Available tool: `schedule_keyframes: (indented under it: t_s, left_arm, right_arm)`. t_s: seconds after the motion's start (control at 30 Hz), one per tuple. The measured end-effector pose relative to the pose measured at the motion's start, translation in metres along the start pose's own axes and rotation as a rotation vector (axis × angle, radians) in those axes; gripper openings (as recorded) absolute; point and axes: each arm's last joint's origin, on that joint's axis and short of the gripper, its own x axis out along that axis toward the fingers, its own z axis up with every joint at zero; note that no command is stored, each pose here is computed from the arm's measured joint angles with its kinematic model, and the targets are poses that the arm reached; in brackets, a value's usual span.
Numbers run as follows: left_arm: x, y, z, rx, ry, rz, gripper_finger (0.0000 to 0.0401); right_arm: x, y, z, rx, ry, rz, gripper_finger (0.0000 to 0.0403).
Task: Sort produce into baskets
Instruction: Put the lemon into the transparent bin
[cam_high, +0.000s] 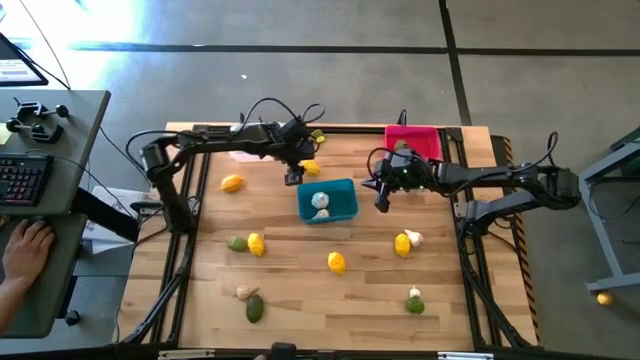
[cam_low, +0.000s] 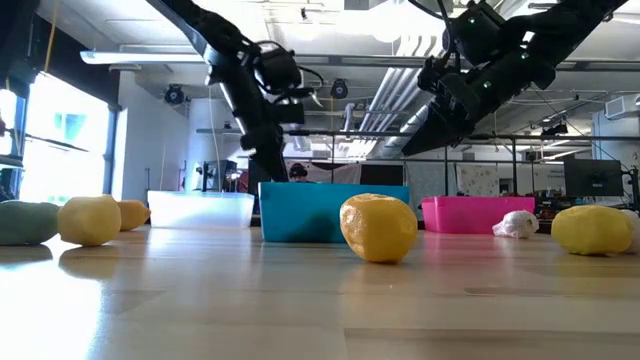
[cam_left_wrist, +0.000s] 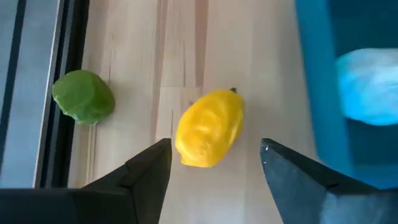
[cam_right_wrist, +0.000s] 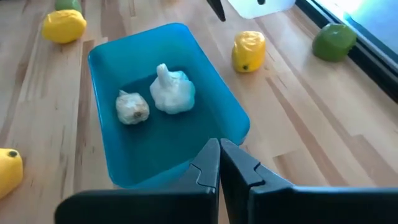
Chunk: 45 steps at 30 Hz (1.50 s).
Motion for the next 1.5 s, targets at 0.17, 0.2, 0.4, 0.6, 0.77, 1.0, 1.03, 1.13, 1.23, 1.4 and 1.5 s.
schedule_keyframes:
  t_s: [0.17, 0.2, 0.4, 0.6, 0.77, 1.0, 1.03, 1.13, 1.23, 1.4, 1.5]
  left_arm:
    - [0.018, 0.003, -0.004, 0.08, 0.063, 0.001, 0.0251]
    - [0.021, 0.004, -0.005, 0.089, 0.069, -0.001, 0.0251]
    - [0.031, 0.011, -0.009, 0.082, 0.075, 0.005, 0.0251]
    - [0.032, 0.013, -0.007, 0.111, 0.01, -0.036, 0.0251]
    - [0.044, 0.01, -0.008, 0.125, -0.002, -0.074, 0.0251]
    - [0.063, 0.009, -0.016, 0.124, 0.061, -0.076, 0.0248]
    - [0.064, 0.008, -0.016, 0.129, 0.064, -0.072, 0.0245]
    - [0.063, 0.007, -0.014, 0.145, 0.067, -0.042, 0.0223]
    - [0.06, 0.008, -0.013, 0.156, 0.065, -0.03, 0.0184]
    - [0.041, 0.013, -0.008, 0.153, 0.023, -0.009, 0.0112]
    - [0.02, 0.019, -0.003, 0.097, -0.035, 0.017, 0.0108]
  right_arm:
    - [0.0, 0.0, 0.0, -0.003, 0.001, 0.002, 0.0]
    - [0.0, 0.0, 0.0, -0.003, 0.0, 0.002, 0.0]
    - [0.0, 0.0, 0.0, 0.0, -0.002, 0.002, 0.0]
    - [0.0, 0.0, 0.001, -0.001, -0.006, 0.002, 0.0]
    - [0.0, 0.0, 0.001, -0.018, -0.008, 0.002, 0.0]
    - [0.0, 0.0, 0.001, -0.025, -0.008, 0.001, 0.0]
    - [0.0, 0.0, 0.001, -0.026, -0.008, 0.001, 0.0]
    - [0.0, 0.0, 0.001, -0.025, -0.008, -0.005, 0.0]
    - [0.0, 0.0, 0.001, -0.024, -0.008, -0.01, 0.0]
    - [0.0, -0.001, 0.001, -0.025, -0.008, -0.021, 0.0]
    - [0.0, -0.001, 0.001, -0.012, -0.008, -0.026, 0.0]
